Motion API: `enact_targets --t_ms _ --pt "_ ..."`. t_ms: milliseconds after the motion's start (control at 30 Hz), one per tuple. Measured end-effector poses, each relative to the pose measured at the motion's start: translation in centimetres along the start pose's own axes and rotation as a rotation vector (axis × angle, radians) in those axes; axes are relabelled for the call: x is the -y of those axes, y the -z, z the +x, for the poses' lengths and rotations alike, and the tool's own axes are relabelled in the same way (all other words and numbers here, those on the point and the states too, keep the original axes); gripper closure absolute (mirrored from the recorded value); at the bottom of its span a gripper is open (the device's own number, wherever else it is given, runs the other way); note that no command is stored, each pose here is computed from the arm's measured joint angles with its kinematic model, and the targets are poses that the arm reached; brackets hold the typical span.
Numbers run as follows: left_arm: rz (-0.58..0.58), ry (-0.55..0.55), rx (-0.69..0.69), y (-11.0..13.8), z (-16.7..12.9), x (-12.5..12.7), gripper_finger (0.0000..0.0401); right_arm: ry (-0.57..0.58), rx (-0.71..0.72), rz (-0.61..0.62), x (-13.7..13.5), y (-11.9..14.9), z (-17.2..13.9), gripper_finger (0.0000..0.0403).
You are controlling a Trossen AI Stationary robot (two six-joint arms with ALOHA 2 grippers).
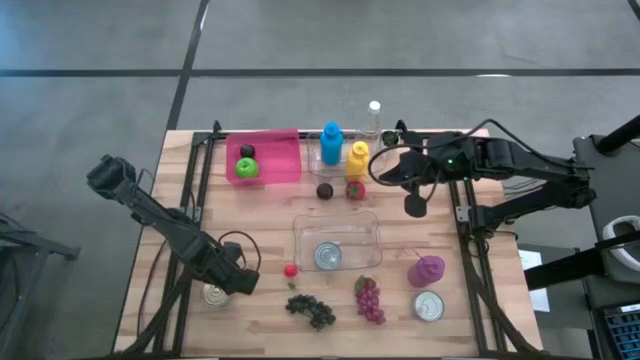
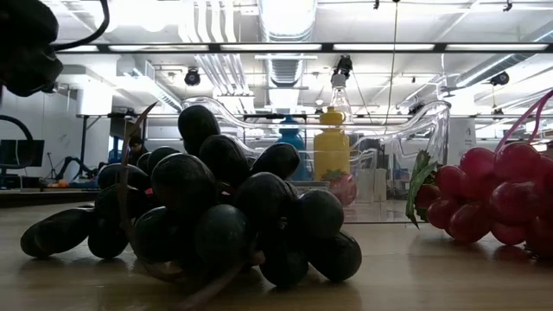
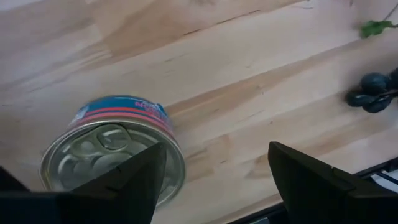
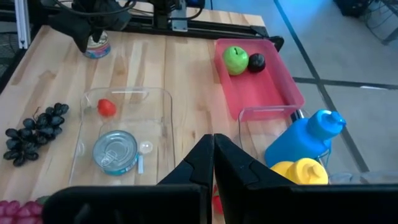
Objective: Pick & Place Food Item
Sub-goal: Put the blue pink tuna can into the bottom transparent bin
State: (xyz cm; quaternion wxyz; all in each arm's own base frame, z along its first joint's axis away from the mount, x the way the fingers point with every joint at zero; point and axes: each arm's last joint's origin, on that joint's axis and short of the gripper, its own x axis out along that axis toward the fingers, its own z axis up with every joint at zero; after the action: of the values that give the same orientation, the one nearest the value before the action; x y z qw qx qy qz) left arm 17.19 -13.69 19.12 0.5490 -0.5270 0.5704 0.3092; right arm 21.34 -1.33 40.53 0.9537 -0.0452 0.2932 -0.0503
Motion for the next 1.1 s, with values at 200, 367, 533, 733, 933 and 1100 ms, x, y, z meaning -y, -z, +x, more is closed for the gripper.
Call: enact_targets --t_ms 200,367,533,733,933,1100 --pt "-0.007 -0.012 -0.03 0.0 0.3 -0.2 0.0116 0.0 -0.004 0.0 0.0 0.0 0.1 0.0394" --pt "-0.005 0.0 -0.024 -0.2 0.9 -0.5 0.0114 0.002 -0.004 -0.002 0.0 0.0 0.1 0.0394" --pt "0.01 0.016 -0.022 -0.3 1.1 -0.5 0.0116 0.002 -0.003 -0.002 0.0 0.0 0.1 0.0394" --pt "0.03 0.02 -0.016 -0.3 1.1 -0.5 0.0115 0.002 -0.002 -0.002 0.0 0.0 0.1 0.0394" --pt "0.051 0.045 0.048 -0.5 1.1 -0.4 0.0115 0.002 0.0 -0.003 0.0 0.0 0.1 0.0394" --pt "0.085 0.047 0.056 -0.5 1.1 -0.4 0.0114 0.002 0.0 -0.003 0.0 0.0 0.1 0.0394"
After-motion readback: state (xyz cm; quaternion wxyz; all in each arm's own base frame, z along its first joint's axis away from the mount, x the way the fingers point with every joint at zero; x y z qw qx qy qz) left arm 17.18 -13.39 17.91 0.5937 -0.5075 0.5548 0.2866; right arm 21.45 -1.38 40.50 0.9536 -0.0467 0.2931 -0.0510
